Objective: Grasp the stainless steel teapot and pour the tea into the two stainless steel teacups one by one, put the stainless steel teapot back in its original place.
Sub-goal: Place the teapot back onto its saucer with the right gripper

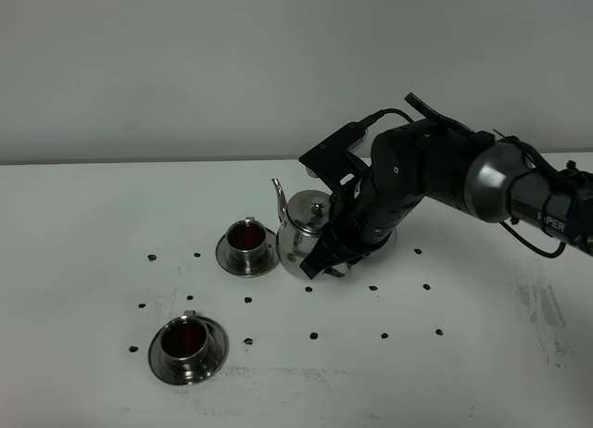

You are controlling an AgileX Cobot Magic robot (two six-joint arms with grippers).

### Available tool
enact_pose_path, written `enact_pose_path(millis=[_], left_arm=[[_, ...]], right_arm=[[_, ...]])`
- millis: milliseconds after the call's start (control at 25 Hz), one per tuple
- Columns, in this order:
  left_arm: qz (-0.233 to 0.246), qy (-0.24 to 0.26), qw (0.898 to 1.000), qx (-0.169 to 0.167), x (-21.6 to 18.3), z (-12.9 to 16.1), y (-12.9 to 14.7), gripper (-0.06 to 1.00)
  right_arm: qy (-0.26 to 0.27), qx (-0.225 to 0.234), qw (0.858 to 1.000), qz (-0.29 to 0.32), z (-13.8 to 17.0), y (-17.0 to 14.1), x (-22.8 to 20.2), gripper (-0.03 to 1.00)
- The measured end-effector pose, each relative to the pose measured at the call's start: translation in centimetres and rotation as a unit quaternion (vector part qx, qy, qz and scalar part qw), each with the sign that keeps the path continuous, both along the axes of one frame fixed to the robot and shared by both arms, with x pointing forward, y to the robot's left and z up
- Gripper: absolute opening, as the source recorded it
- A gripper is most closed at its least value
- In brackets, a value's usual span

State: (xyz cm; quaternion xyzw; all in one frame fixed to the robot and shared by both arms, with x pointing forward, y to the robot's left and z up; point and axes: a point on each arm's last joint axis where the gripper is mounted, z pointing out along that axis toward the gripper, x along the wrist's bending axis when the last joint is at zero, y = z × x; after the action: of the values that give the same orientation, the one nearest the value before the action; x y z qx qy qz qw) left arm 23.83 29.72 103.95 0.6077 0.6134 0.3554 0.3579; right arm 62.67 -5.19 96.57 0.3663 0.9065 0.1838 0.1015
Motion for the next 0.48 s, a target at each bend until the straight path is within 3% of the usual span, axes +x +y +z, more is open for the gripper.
enact_pose_path(millis=[480], left_arm=[[0.000,0.000,1.000,0.000,0.0,0.0,0.0,0.24]], right_arm=[[0.027,-0.011,1.000,-0.002,-1.8,0.1,0.0,0.19]])
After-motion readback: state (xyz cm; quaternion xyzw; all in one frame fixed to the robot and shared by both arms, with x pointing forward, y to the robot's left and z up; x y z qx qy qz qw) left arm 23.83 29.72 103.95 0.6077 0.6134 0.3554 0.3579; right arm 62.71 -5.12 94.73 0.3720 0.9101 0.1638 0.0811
